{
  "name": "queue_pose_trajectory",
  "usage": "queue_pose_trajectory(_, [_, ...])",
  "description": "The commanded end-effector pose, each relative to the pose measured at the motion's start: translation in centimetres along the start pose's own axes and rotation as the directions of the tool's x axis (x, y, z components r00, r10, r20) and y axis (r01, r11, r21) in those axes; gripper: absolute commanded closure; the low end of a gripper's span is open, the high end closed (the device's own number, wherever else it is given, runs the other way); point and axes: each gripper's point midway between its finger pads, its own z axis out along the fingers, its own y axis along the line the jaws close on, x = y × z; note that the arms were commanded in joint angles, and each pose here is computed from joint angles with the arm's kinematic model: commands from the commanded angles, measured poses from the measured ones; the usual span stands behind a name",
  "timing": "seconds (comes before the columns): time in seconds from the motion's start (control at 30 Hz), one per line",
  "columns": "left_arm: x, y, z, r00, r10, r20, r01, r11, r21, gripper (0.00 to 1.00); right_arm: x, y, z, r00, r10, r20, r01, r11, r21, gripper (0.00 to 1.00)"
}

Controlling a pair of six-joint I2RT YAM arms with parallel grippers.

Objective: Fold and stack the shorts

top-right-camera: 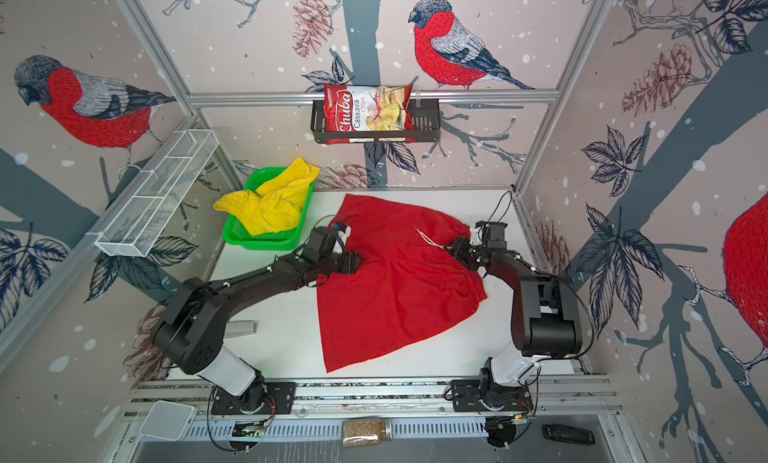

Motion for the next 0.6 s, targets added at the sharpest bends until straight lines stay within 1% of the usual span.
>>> queue_pose_trajectory(0.0, [1.8, 1.0, 0.5, 0.995, -0.102, 0.013, 0.102, 0.995, -0.015, 0.41, 1.2, -1.5, 0.1, 1.0, 0.011, 0.001, -0.011, 0.999, 0.037, 0.44])
queue_pose_trajectory(0.03, [2.4, 2.0, 0.6, 0.992, -0.124, 0.008, 0.124, 0.991, -0.057, 0.41, 1.6, -2.2, 0.1, 1.0, 0.022, 0.005, -0.023, 0.998, 0.059, 0.45])
queue_pose_trajectory(0.1, [3.1, 3.3, 0.8, 0.99, -0.139, 0.005, 0.139, 0.984, -0.108, 0.41, 2.1, -3.1, 0.0, 0.999, 0.042, 0.018, -0.043, 0.996, 0.083, 0.47])
queue_pose_trajectory(0.17, [3.4, 4.3, 1.0, 0.989, -0.15, 0.005, 0.149, 0.977, -0.153, 0.42, 2.6, -3.8, 0.0, 0.998, 0.057, 0.022, -0.059, 0.993, 0.1, 0.47])
queue_pose_trajectory(0.33, [3.9, 7.0, 2.0, 0.987, -0.159, -0.022, 0.151, 0.965, -0.216, 0.43, 4.2, -5.3, -0.1, 0.995, 0.092, 0.027, -0.094, 0.986, 0.139, 0.48])
queue_pose_trajectory(0.43, [3.7, 8.8, 2.6, 0.986, -0.168, -0.023, 0.157, 0.958, -0.241, 0.44, 5.1, -5.1, -0.2, 0.994, 0.109, 0.031, -0.112, 0.987, 0.111, 0.48])
queue_pose_trajectory(0.57, [2.0, 10.6, 3.2, 0.989, -0.147, -0.008, 0.14, 0.954, -0.264, 0.44, 5.6, -3.9, -0.3, 0.995, 0.094, 0.024, -0.095, 0.994, 0.053, 0.47])
